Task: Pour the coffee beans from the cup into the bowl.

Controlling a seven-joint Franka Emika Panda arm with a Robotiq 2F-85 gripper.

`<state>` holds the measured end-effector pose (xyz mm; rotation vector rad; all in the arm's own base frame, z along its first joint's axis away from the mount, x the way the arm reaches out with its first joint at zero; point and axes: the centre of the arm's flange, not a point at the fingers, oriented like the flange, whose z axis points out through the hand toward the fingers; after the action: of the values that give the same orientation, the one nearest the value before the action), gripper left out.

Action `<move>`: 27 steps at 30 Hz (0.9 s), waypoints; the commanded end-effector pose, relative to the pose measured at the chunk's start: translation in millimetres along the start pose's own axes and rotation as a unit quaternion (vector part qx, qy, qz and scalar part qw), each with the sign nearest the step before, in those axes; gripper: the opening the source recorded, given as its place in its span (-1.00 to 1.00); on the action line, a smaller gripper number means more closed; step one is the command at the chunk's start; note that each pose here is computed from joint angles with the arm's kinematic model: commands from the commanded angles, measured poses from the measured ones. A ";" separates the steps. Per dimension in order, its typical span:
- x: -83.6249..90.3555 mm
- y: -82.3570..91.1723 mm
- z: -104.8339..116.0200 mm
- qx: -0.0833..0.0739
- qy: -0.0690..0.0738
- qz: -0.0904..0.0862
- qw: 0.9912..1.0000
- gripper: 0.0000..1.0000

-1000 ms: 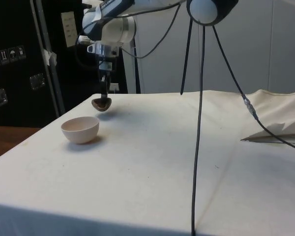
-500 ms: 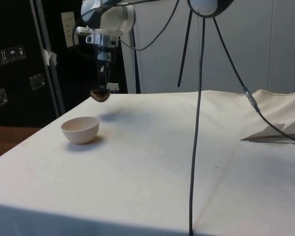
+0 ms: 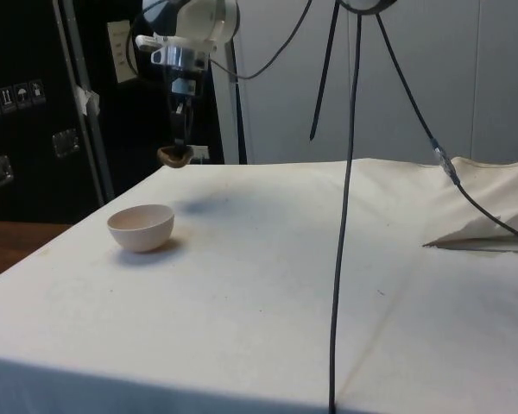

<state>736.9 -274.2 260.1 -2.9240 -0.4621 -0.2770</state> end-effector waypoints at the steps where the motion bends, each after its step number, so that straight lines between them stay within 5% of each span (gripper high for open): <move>1: -3.4 0.4 -3.1 -0.003 0.002 -0.001 1.000 -0.97; 27: 3.5 -18.8 -24.7 0.001 0.013 -0.008 1.000 -0.97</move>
<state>736.1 -257.1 282.7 -2.9054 -0.4802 -0.3019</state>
